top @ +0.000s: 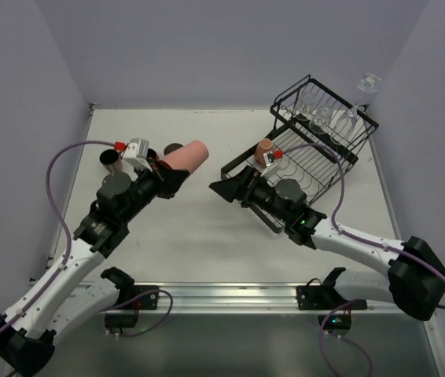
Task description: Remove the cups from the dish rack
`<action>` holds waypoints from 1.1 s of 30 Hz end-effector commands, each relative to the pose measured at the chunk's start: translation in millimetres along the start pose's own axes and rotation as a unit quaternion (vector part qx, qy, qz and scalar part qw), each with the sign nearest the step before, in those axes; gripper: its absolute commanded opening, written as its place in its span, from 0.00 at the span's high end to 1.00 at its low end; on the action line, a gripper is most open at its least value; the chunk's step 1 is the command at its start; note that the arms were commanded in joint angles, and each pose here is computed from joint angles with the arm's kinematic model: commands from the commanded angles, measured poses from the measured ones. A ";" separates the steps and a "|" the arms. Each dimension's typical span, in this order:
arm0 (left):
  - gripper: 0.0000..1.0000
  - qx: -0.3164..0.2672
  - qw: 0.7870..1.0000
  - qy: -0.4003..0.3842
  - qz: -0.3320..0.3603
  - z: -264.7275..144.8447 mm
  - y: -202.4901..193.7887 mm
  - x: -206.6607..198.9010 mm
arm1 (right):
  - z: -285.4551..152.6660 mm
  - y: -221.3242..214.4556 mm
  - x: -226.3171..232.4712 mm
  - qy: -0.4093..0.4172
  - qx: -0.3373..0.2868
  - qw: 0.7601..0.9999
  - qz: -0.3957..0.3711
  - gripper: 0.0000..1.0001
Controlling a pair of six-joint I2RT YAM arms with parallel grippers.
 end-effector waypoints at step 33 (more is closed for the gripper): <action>0.98 0.391 0.780 0.484 0.064 -28.4 -4.7 258.6 | -41.8 21.1 -3.0 -0.062 -0.009 0.987 -0.150 0.01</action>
Point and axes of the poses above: each gripper's point midway between its finger pads, its own z axis out along the fingers, its own x axis along the line the jaws close on, y = z × x, the point moved 1 cm from there along -z, back along the fingers, and after that the axes turned 1 degree about z, right-handed, at the moved point
